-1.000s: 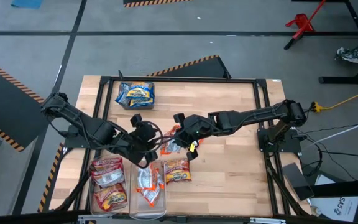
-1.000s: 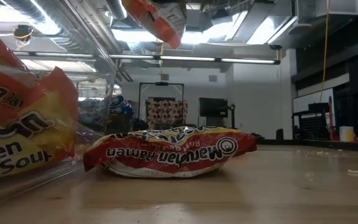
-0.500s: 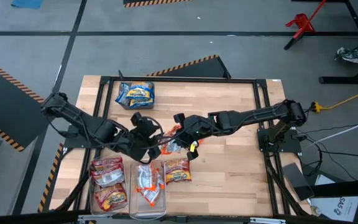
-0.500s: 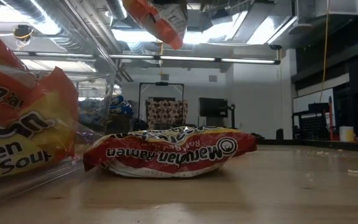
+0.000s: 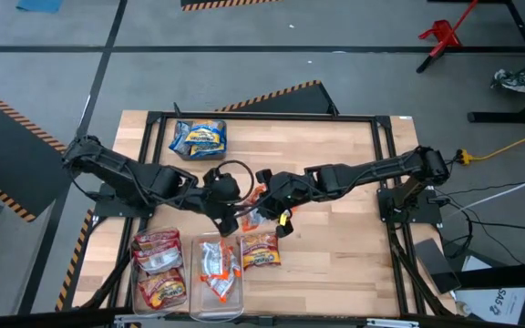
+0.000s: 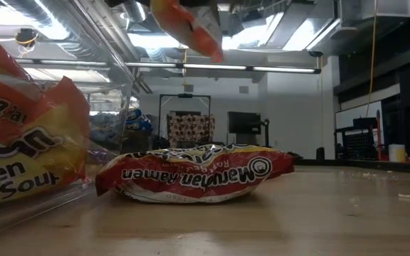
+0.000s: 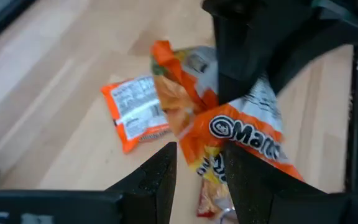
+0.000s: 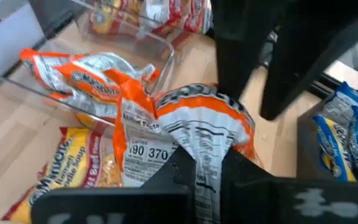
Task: Sort Maruchan noodles
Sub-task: Put the orange noodle pack into the right transparent bin
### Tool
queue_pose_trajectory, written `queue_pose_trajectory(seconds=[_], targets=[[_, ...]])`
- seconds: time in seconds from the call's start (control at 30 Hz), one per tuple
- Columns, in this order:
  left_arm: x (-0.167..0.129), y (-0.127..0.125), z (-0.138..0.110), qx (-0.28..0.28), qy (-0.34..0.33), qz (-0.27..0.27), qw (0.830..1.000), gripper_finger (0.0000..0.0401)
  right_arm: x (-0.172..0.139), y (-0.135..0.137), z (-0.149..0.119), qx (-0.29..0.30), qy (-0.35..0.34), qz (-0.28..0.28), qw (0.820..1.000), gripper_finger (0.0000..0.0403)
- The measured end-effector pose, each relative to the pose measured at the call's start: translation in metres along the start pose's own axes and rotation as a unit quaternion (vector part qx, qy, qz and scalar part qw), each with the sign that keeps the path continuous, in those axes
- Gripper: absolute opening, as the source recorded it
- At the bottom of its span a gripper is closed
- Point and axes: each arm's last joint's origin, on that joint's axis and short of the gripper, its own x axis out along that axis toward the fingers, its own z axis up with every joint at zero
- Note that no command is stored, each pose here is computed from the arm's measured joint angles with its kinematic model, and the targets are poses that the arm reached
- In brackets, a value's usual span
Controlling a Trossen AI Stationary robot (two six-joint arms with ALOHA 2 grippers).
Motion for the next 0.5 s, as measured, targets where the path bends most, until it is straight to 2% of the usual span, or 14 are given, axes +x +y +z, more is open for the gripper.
queue_pose_trajectory(seconds=[0.17, 0.23, 0.4, 0.5], targets=[[0.0006, -0.002, -0.0011, 0.006, 0.022, -0.031, 0.999, 0.0126, 0.0002, -0.0004, -0.001, -0.002, 0.005, -0.003, 1.0, 0.0011], [0.0009, -0.002, -0.001, 0.013, 0.019, -0.028, 0.999, 0.0126, 0.0002, -0.0001, -0.001, -0.003, 0.006, -0.003, 1.0, 0.0011], [0.0011, 0.0022, 0.0005, 0.021, -0.026, 0.044, 0.998, 0.0126, -0.0002, 0.0003, -0.0054, 0.0, 0.03, 0.0, 1.0, 0.0011], [0.0006, 0.0041, 0.002, 0.052, -0.047, 0.076, 0.995, 0.0126, -0.0004, 0.001, -0.0081, 0.002, 0.044, 0.001, 0.999, 0.0012]])
